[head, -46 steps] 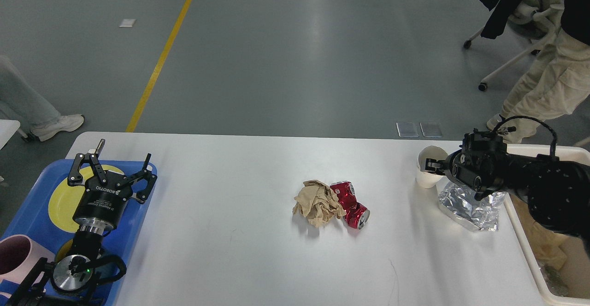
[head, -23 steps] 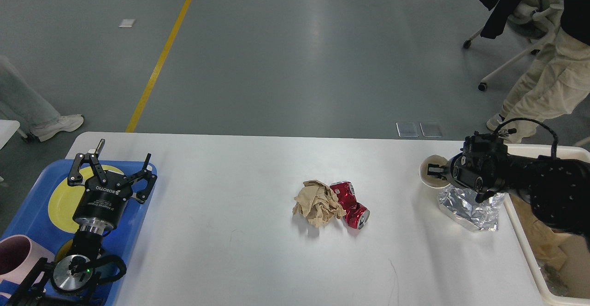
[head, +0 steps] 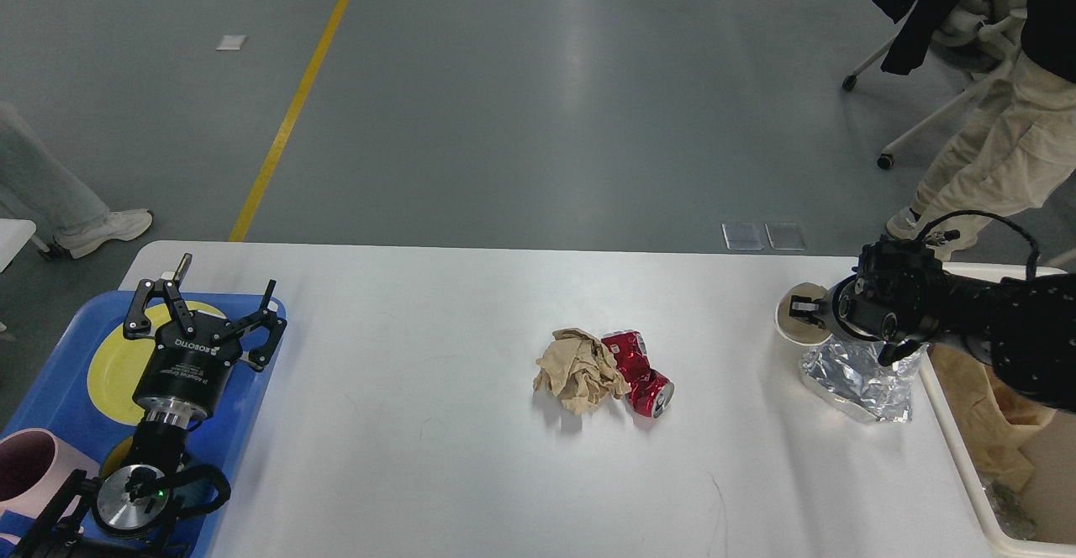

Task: Tidy desktop
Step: 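Carry the cup to the white bin and release it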

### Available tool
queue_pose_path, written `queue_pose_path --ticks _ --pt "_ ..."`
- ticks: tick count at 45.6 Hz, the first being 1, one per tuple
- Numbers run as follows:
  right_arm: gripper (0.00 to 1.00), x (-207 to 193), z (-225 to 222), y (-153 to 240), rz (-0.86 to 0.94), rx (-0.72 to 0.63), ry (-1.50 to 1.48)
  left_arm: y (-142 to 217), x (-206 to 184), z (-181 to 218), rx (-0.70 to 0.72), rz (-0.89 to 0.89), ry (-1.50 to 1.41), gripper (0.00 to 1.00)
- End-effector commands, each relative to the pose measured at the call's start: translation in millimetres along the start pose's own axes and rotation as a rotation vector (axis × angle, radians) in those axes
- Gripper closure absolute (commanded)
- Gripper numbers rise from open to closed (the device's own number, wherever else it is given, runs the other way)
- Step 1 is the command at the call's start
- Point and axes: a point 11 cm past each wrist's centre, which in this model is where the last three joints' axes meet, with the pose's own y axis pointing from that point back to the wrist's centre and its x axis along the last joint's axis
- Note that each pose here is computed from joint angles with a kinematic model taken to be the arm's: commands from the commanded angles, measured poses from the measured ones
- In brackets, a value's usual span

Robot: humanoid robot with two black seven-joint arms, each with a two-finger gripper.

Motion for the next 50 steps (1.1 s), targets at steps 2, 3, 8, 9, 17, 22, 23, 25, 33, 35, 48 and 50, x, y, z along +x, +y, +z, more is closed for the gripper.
queue_pose_path --ticks 2,3,8,9,17,22,23,25,33,35,48,50 --pt "1.00 1.5 -5.9 11.9 -0.034 0.022 0.004 0.0 0.0 0.1 -0.001 0.000 -0.001 0.03" --pt "1.00 2.9 -6.2 15.9 -0.041 0.027 0.004 0.0 0.0 0.1 -0.001 0.000 -0.001 0.03" --pt "1.00 14.0 -15.2 43.5 -0.070 0.066 0.004 0.0 0.0 -0.1 0.001 0.000 -0.001 0.03" --pt "1.00 17.9 -16.9 50.2 -0.070 0.073 0.007 0.0 0.0 0.2 -0.002 0.000 0.001 0.03" --pt "1.00 33.4 -21.6 112.1 -0.157 0.090 0.087 0.0 0.0 -0.1 0.001 0.000 -0.001 0.03" --pt "1.00 27.8 -17.0 150.9 -0.231 0.061 0.148 0.0 0.0 0.0 0.000 0.000 0.001 0.03" --pt "1.00 25.2 -16.2 158.8 -0.244 0.056 0.160 0.0 0.0 -0.1 0.001 0.000 -0.001 0.03" --pt "1.00 21.8 -11.2 174.2 -0.261 0.042 0.175 0.0 0.0 -0.1 0.001 0.000 -0.001 0.03" --pt "1.00 8.5 23.7 225.3 -0.337 -0.038 0.175 0.0 0.0 0.0 0.000 0.000 0.001 0.03" --pt "1.00 6.3 33.6 235.1 -0.364 -0.058 0.163 0.0 0.0 -0.1 0.001 0.000 -0.001 0.03" --pt "1.00 -6.5 58.9 254.1 -0.439 -0.022 0.065 0.0 0.0 0.2 -0.002 0.000 0.001 0.04" --pt "1.00 -6.1 64.9 253.6 -0.434 -0.028 0.047 0.0 0.0 0.2 -0.002 0.000 0.001 0.03"
